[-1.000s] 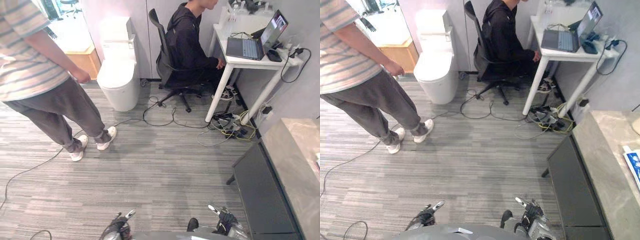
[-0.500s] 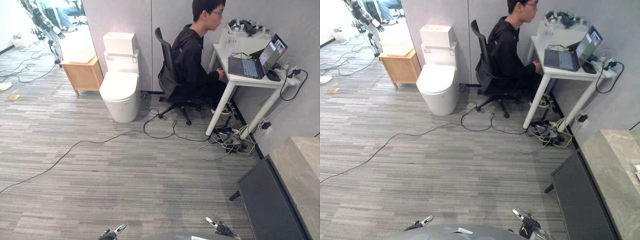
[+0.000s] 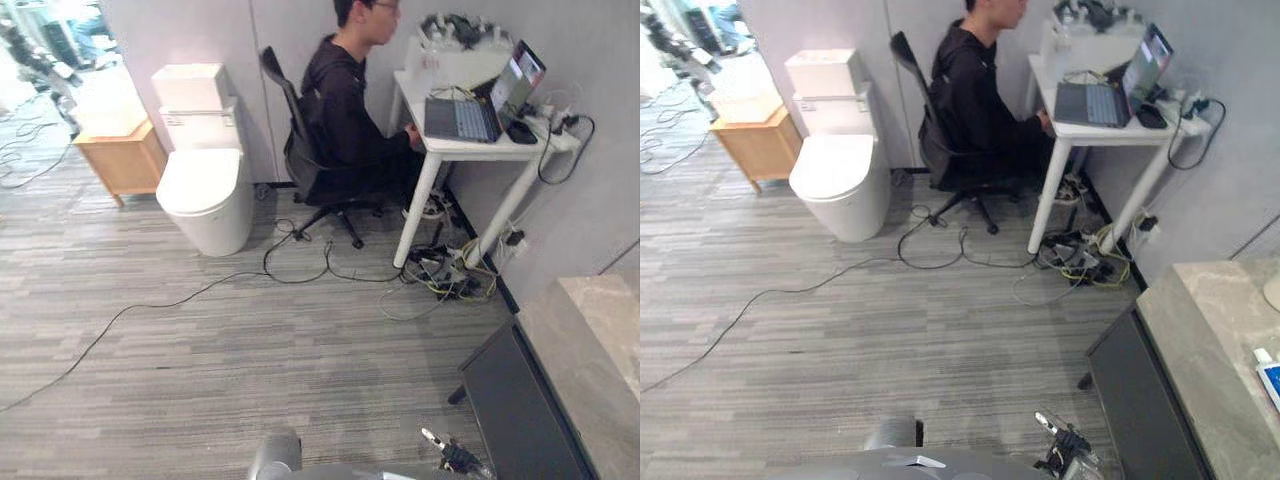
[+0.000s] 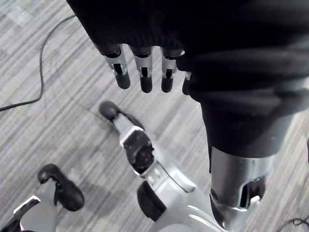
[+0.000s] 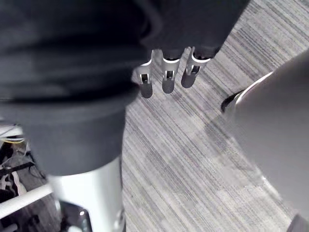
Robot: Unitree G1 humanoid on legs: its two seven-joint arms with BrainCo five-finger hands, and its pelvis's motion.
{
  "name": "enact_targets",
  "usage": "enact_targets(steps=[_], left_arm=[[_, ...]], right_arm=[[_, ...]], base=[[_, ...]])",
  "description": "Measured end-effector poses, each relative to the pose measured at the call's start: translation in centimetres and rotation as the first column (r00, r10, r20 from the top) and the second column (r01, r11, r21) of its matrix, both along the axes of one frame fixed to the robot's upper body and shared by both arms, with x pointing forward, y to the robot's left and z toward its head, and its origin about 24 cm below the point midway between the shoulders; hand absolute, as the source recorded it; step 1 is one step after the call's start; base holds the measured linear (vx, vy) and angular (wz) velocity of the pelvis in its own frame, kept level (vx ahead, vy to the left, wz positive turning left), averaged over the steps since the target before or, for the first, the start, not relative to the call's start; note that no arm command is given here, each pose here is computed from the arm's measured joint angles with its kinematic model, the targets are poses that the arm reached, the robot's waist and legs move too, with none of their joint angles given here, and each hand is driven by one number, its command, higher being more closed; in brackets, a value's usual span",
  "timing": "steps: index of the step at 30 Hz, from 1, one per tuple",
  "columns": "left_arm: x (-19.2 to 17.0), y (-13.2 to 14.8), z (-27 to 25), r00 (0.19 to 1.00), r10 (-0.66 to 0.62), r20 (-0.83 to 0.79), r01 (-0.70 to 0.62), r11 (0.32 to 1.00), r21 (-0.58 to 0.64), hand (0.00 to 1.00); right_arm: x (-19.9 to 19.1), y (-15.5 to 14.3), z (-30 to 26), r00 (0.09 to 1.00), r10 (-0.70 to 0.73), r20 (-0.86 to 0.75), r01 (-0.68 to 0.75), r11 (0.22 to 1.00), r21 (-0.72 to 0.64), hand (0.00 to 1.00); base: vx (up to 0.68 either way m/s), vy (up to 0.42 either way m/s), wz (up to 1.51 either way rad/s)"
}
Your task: Organize washtable
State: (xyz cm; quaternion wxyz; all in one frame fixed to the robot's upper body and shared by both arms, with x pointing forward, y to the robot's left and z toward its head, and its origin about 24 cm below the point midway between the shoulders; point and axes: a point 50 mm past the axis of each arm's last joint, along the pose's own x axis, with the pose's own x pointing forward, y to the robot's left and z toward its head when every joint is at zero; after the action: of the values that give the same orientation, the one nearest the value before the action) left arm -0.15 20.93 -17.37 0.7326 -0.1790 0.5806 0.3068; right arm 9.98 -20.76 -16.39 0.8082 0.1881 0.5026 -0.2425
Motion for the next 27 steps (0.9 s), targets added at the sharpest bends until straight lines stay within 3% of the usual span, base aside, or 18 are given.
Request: enact_targets(steps=[6, 10, 14, 21, 27], left_arm=[[0.0, 0.7, 0.1, 0.998, -0.058, -0.009, 0.058, 0.998, 0.022, 0.0], [4.7, 2.5, 0.8, 0.981, -0.166, 0.098, 0.156, 0.982, 0.104, 0.0], [6.0, 2.4, 1.0, 0.962, -0.25, 0.11, 0.236, 0.963, 0.127, 0.0], [6.2, 1.5, 0.9, 0.95, -0.292, 0.112, 0.279, 0.953, 0.113, 0.0], [6.9, 0.4, 0.7, 0.935, -0.333, 0.122, 0.323, 0.942, 0.097, 0.0]], right_arm=[[-0.4, -0.1, -0.1, 1.0, 0.007, -0.013, -0.007, 1.0, -0.009, 0.0], [-2.2, 0.1, -0.5, 0.998, -0.048, -0.041, 0.049, 0.999, 0.017, 0.0], [-2.0, -0.2, -0.4, 0.999, -0.025, -0.038, 0.026, 1.0, 0.006, 0.0], [-0.3, -0.5, 0.0, 0.992, 0.121, -0.029, -0.122, 0.992, -0.041, 0.0], [-0.4, -0.4, 0.0, 0.99, 0.14, -0.031, -0.141, 0.989, -0.037, 0.0]], base=[[0.35, 0.214, -1.41], [0.36, 0.31, -0.98], [0.17, 0.164, -1.49], [-0.02, -0.203, -1.62], [-0.09, -0.104, -0.4]])
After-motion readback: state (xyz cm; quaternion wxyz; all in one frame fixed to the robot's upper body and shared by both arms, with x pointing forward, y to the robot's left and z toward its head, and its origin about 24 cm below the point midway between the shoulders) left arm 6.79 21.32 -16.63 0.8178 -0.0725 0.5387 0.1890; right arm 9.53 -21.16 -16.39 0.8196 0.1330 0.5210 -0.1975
